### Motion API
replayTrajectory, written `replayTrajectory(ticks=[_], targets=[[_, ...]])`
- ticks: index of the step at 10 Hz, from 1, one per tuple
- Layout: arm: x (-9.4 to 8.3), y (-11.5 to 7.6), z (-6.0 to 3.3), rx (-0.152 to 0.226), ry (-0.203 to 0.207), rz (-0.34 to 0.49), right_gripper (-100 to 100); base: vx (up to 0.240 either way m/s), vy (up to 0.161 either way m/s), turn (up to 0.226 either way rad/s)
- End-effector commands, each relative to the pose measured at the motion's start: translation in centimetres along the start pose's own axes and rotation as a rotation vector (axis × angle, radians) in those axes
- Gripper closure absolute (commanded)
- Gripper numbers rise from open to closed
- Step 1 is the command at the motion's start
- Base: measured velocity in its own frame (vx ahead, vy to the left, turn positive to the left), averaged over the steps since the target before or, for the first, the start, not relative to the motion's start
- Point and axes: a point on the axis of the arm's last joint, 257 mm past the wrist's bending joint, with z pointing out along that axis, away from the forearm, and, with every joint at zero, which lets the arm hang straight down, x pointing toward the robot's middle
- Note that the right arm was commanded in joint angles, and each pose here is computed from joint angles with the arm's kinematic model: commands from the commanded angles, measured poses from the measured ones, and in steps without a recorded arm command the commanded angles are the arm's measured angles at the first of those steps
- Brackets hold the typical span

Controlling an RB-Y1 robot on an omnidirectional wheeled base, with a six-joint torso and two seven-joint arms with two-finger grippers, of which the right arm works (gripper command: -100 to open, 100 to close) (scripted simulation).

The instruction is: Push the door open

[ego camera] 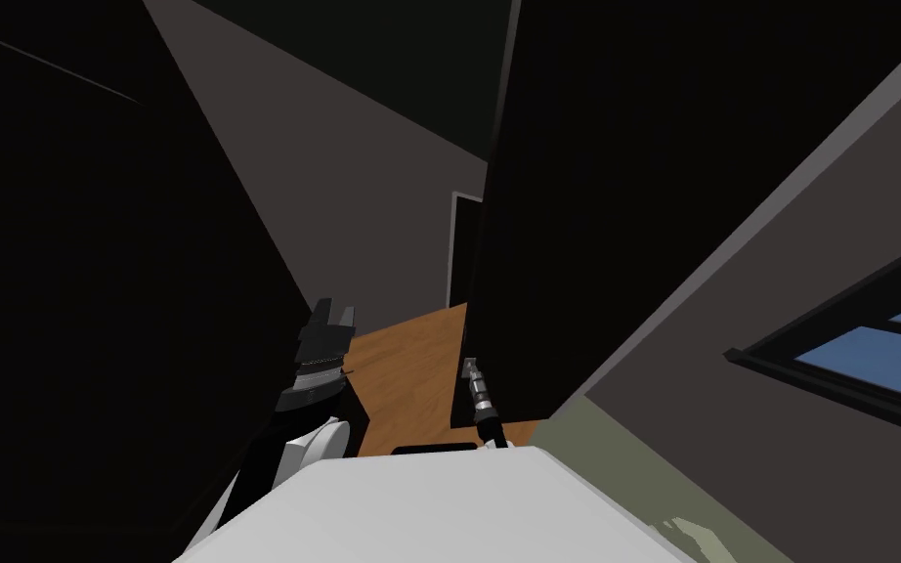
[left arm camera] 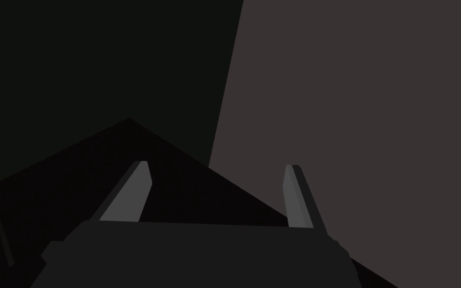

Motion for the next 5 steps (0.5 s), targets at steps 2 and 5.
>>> replayTrajectory(ticks=[2,5], targets=[[0.0,0.1,0.04,-0.003,-0.001,0.001,100,-0.003,0.0,-0.001],[-2.8,-0.2,0.03,0.005,-0.038,-0.026,100,0.167,0.038,-0.045]])
